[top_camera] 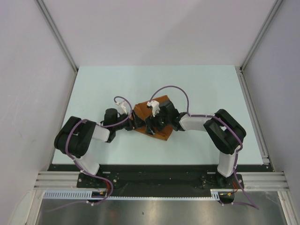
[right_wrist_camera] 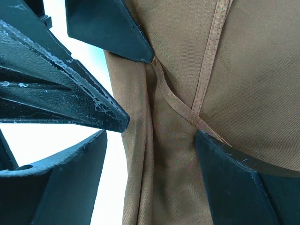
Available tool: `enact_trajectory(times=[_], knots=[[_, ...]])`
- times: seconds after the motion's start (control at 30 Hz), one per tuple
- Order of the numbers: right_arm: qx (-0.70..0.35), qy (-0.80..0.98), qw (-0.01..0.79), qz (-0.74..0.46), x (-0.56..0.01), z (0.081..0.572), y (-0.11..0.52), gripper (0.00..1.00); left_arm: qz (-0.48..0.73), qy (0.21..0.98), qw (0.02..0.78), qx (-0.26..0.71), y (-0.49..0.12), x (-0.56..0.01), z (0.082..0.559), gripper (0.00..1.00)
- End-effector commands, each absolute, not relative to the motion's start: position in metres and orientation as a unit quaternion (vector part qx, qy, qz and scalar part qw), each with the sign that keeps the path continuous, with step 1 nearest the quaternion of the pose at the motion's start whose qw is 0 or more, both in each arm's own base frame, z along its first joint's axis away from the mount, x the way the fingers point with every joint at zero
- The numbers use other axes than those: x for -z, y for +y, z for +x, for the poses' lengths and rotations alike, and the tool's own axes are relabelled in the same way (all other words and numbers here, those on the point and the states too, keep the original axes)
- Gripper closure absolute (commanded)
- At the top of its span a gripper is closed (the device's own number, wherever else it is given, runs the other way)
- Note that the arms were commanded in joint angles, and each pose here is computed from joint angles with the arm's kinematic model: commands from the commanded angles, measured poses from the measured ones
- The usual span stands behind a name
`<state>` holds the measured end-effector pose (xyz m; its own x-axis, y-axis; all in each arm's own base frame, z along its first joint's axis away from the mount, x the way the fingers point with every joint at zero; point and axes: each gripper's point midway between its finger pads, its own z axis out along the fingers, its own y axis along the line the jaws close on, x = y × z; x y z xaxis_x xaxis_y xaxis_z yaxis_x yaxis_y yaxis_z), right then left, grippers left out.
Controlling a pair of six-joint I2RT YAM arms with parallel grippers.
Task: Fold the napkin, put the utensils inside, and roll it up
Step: Roll the napkin with the utensil
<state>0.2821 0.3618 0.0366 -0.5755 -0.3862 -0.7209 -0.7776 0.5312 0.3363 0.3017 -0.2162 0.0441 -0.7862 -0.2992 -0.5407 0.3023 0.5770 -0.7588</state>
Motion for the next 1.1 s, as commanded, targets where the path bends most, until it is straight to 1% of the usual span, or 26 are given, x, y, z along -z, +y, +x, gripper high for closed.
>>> enact_trajectory(times=[0.0, 0.23, 0.47, 0.57, 0.73, 0.87, 1.0, 1.07], knots=[[-0.315, 0.842, 0.252, -0.359, -0.019, 0.260, 0.350, 0.19, -0.003, 0.834, 0.328, 0.443, -0.210, -0.039, 0.306, 0.15], [-0.254, 0.861, 0.271, -0.349, -0.012, 0.275, 0.339, 0.22, -0.005, 0.832, 0.330, 0.447, -0.211, -0.042, 0.309, 0.15], [-0.210, 0.878, 0.282, -0.324, -0.003, 0.285, 0.324, 0.35, -0.003, 0.831, 0.330, 0.448, -0.212, -0.044, 0.310, 0.15], [-0.206, 0.880, 0.281, -0.322, -0.001, 0.286, 0.323, 0.37, -0.004, 0.831, 0.330, 0.448, -0.211, -0.044, 0.310, 0.15], [-0.200, 0.881, 0.282, -0.323, 0.001, 0.286, 0.323, 0.38, 0.002, 0.826, 0.335, 0.453, -0.213, -0.050, 0.311, 0.15], [-0.194, 0.884, 0.278, -0.321, 0.006, 0.284, 0.320, 0.38, 0.009, 0.818, 0.349, 0.458, -0.215, -0.068, 0.315, 0.14], [-0.192, 0.887, 0.274, -0.320, 0.010, 0.283, 0.318, 0.39, 0.005, 0.811, 0.390, 0.435, -0.204, -0.100, 0.325, 0.11], [-0.191, 0.887, 0.273, -0.320, 0.011, 0.282, 0.318, 0.39, -0.006, 0.812, 0.412, 0.413, -0.192, -0.105, 0.331, 0.10]])
